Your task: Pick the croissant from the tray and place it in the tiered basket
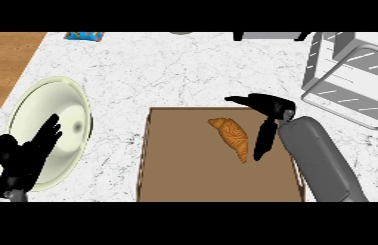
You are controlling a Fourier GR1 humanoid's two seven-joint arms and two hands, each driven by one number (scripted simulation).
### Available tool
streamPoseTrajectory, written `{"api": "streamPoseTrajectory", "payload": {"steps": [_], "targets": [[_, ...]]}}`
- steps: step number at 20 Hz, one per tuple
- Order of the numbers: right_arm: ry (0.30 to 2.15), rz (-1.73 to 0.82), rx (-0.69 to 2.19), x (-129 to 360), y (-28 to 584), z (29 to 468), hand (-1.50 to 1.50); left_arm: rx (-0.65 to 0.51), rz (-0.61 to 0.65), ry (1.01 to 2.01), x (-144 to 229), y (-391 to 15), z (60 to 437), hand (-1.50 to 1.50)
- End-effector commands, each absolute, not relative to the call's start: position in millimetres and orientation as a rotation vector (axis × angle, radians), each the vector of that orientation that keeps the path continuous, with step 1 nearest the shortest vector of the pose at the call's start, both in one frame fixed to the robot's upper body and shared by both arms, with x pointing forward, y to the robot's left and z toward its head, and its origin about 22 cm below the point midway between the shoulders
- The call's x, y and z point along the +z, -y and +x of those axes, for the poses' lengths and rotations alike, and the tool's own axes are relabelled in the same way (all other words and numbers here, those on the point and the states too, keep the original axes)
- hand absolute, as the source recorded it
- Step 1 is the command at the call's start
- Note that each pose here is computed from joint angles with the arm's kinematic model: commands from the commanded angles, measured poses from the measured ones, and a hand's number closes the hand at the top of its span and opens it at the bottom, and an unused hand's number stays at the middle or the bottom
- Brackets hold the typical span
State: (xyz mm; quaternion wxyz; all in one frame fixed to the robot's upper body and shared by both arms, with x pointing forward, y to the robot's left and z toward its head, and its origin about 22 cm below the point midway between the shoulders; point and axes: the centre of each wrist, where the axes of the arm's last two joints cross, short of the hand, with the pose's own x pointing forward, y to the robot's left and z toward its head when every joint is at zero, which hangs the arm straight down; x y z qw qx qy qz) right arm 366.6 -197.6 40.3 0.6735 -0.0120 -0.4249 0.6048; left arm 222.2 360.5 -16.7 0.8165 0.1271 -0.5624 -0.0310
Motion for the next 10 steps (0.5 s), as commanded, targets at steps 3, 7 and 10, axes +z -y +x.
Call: {"api": "streamPoseTrajectory", "payload": {"steps": [3,7,10], "targets": [[0.952,-0.017,1.374,25.7,162.2,365.7,-1.50,-0.074,0.279,1.218,-31.1,-349.9,216.9,0.00],[0.946,-0.007,1.350,11.9,184.3,359.3,-1.50,-0.070,0.277,1.192,-19.4,-345.9,225.4,0.00],[0.938,-0.025,1.358,16.9,159.3,359.0,-1.50,-0.068,0.273,1.192,-23.2,-359.4,207.5,0.00]]}}
